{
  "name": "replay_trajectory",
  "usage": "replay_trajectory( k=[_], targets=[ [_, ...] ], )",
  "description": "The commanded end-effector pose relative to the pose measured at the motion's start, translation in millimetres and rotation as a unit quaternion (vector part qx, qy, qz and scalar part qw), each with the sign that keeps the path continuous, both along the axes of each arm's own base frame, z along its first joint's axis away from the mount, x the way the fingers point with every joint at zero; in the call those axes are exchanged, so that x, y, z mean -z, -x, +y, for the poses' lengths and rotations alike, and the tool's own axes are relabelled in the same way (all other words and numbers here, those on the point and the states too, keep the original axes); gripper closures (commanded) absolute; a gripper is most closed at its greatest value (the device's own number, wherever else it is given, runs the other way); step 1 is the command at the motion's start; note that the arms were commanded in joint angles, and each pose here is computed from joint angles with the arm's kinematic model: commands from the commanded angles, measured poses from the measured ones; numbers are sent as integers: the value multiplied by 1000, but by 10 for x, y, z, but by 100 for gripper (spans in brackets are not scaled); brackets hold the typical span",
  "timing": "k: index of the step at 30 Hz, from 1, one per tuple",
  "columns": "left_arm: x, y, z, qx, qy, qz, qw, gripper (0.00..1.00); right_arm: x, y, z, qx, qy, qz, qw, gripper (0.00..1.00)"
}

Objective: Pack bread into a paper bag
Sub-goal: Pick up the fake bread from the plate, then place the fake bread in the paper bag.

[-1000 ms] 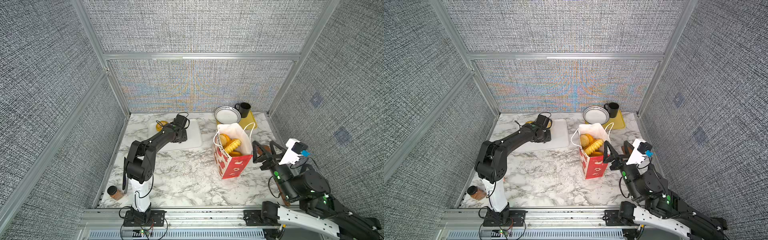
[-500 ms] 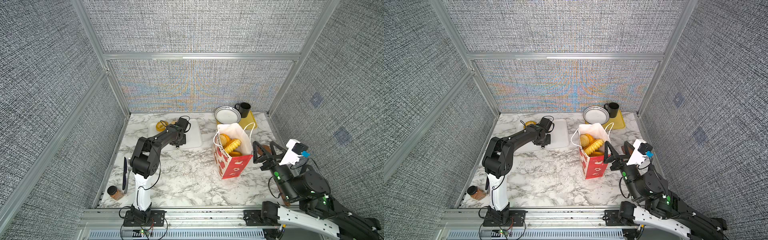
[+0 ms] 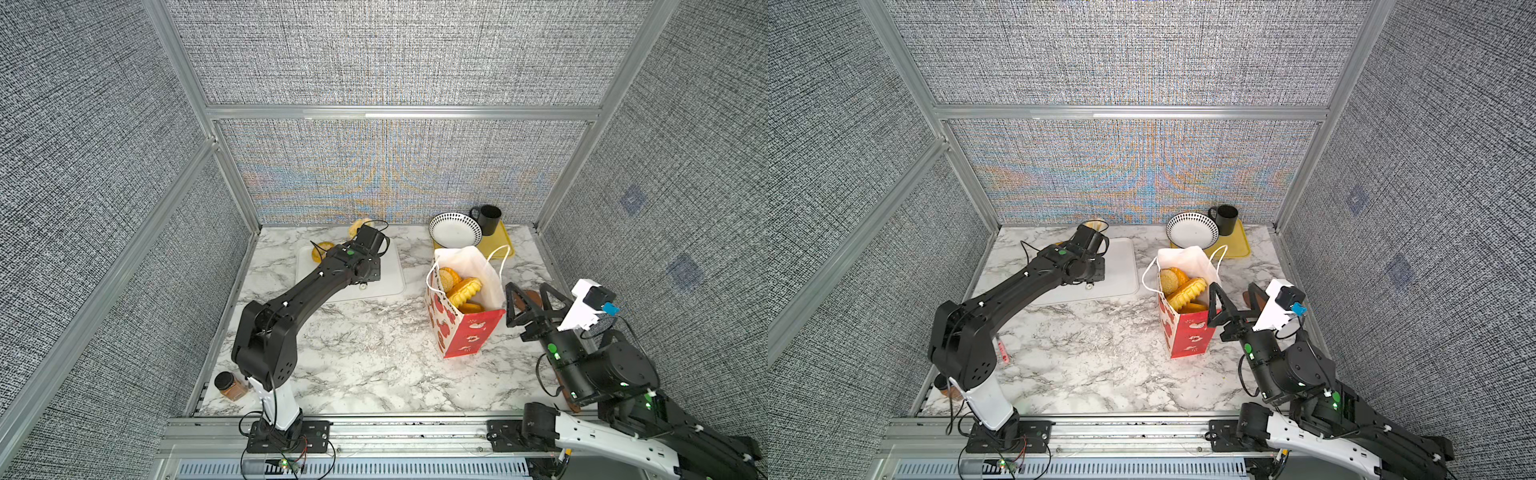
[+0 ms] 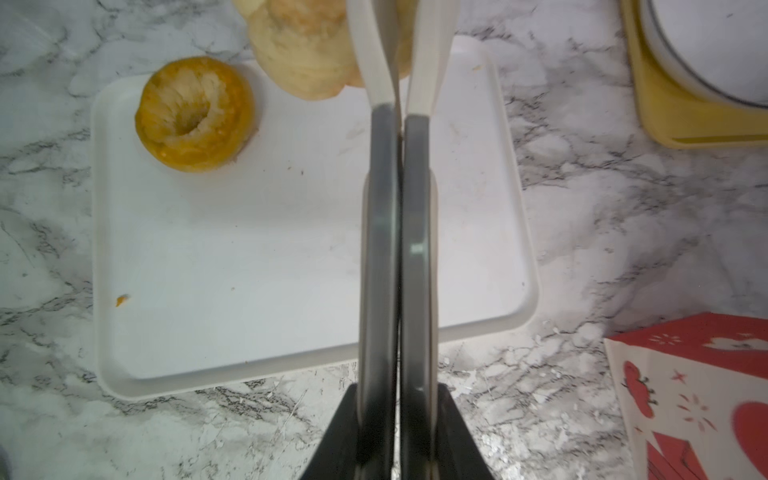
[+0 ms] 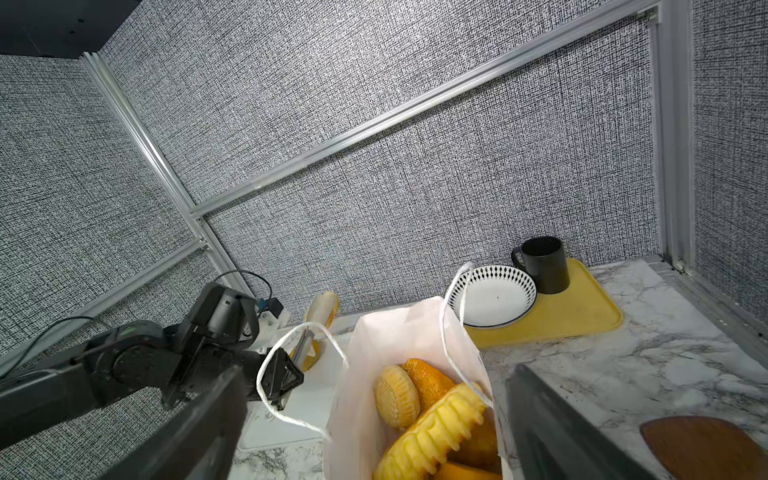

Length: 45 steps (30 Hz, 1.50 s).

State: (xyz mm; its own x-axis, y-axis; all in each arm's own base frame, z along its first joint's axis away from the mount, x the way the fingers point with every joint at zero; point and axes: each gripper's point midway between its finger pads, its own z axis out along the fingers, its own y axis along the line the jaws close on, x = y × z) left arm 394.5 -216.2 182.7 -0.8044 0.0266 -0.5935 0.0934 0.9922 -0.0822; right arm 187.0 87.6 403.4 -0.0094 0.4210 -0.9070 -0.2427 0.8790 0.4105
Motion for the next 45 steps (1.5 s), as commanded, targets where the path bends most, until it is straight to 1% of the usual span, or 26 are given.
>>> replay_trajectory(
  k=[1, 4, 8, 11, 14, 17, 20, 23, 25, 28, 32, 36, 39, 42, 43, 44, 45],
  targets=[
    [-389, 154, -162, 29, 30, -36, 998, 98, -37, -4, -39, 9, -13, -3, 1000, 1],
    [-803, 420, -403, 84, 59, -74, 992, 98, -34, -10, -57, 16, -13, -1, 1000, 1],
    [-1303, 836, -702, 162, 100, -116, 975, 98, -18, -32, -110, 37, -12, 8, 999, 1],
    [-1548, 1149, -874, 218, 126, -130, 959, 98, -35, -35, -113, 38, -9, 9, 999, 1],
    [-1745, 1447, -1022, 272, 153, -141, 939, 98, -108, -1, -16, 4, -10, -7, 1000, 1],
    [-1833, 1723, -1203, 325, 171, -142, 919, 98, -142, 13, 43, -12, -13, -17, 1000, 1],
    [-1821, 1957, -1362, 364, 173, -127, 906, 98, -148, 7, 79, -16, -6, -16, 1000, 1],
    [-1727, 2145, -1505, 392, 164, -106, 899, 98, -153, 0, 104, -17, -2, -14, 1000, 1],
    [-1632, 2219, -1581, 402, 157, -91, 898, 98, -151, -2, 117, -18, -1, -15, 1000, 1],
    [-1477, 2234, -1623, 397, 142, -76, 903, 98, -144, -3, 122, -19, -1, -14, 1000, 1],
    [-1277, 2184, -1630, 385, 127, -67, 912, 98, -129, 0, 111, -18, -2, -13, 1000, 1],
    [-1137, 2130, -1637, 372, 115, -60, 919, 98, -121, 3, 95, -17, -3, -12, 1000, 1],
    [-1053, 2083, -1636, 361, 103, -58, 925, 96, -108, 4, 87, -16, -4, -11, 1000, 1],
    [-979, 2037, -1644, 353, 91, -56, 929, 89, -112, 9, 81, -17, -5, -11, 1000, 1],
    [-967, 2018, -1637, 348, 88, -56, 932, 85, -108, 8, 81, -17, -4, -11, 1000, 1],
    [-968, 2002, -1628, 343, 86, -57, 934, 77, -107, 8, 81, -17, -4, -10, 1000, 1],
    [-976, 1984, -1619, 338, 84, -61, 935, 74, -102, 9, 76, -17, -4, -10, 1000, 1]
  ],
)
